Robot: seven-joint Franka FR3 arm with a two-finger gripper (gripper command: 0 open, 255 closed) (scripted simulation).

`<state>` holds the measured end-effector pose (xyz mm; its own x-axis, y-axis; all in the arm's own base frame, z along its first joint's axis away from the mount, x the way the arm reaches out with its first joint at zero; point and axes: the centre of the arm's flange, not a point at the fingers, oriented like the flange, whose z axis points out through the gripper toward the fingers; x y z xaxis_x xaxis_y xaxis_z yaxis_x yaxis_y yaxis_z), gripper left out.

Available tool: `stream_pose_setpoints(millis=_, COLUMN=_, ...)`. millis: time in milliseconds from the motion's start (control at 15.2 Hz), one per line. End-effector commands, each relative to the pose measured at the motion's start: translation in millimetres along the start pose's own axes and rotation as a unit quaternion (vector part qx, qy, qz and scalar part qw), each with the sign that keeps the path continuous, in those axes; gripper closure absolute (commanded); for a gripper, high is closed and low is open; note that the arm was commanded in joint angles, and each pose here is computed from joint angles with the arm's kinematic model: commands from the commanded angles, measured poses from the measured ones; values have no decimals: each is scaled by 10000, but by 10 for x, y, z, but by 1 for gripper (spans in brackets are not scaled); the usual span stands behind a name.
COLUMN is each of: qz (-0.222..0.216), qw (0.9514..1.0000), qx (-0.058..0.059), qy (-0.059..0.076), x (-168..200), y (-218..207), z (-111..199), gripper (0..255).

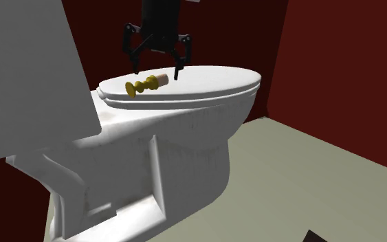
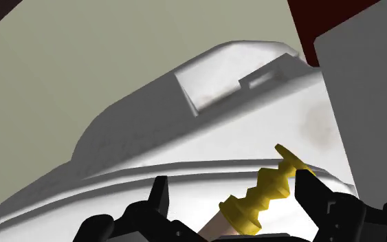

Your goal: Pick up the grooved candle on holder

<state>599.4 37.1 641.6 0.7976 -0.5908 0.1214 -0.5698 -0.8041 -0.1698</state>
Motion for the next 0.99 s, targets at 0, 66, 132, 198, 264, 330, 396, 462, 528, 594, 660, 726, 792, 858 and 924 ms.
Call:
stream_pose_setpoints(millis=0, qz=193, qw=9998, qx=74, qy=28, x=189, y=-137, z=-12, gripper=0)
stream_pose_setpoints(millis=66, qz=285, qw=9995, qx=108, qy=41, x=290, y=-207, z=-16, gripper=0)
stream_pose_setpoints(millis=132, qz=377, qw=9992, qx=142, qy=54, x=391, y=-275, z=-22, gripper=0)
stream_pose_setpoints(millis=198, qz=385, qw=9991, qx=145, qy=55, x=401, y=-281, z=-22, gripper=0)
stream_pose_setpoints(millis=264, qz=385, qw=9991, qx=145, qy=55, x=394, y=-272, z=30, gripper=0)
stream_pose_setpoints(millis=330, qz=385, qw=9991, qx=145, qy=55, x=387, y=-262, z=81, gripper=0)
stream_pose_setpoints(millis=396, qz=385, qw=9991, qx=145, qy=55, x=381, y=-254, z=133, gripper=0)
stream_pose_setpoints(millis=462, qz=385, qw=9991, qx=145, qy=55, x=375, y=-245, z=184, gripper=0)
stream_pose_setpoints(millis=528, qz=385, qw=9991, qx=145, qy=55, x=368, y=-236, z=236, gripper=0)
stream_pose_setpoints(millis=594, qz=385, qw=9991, qx=145, qy=55, x=362, y=-227, z=288, gripper=0)
stream_pose_setpoints(millis=660, qz=385, qw=9991, qx=145, qy=55, x=352, y=-213, z=369, gripper=0)
stream_pose_setpoints(millis=726, qz=385, qw=9991, qx=145, qy=55, x=352, y=-213, z=369, gripper=0)
stream_pose_setpoints(millis=792, qz=385, qw=9991, qx=145, qy=55, x=352, y=-213, z=369, gripper=0)
stream_pose_setpoints(millis=858, qz=385, qw=9991, qx=145, qy=55, x=348, y=-215, z=367, gripper=255)
stream_pose_setpoints(millis=924, qz=385, qw=9991, qx=145, qy=55, x=348, y=-215, z=368, gripper=255)
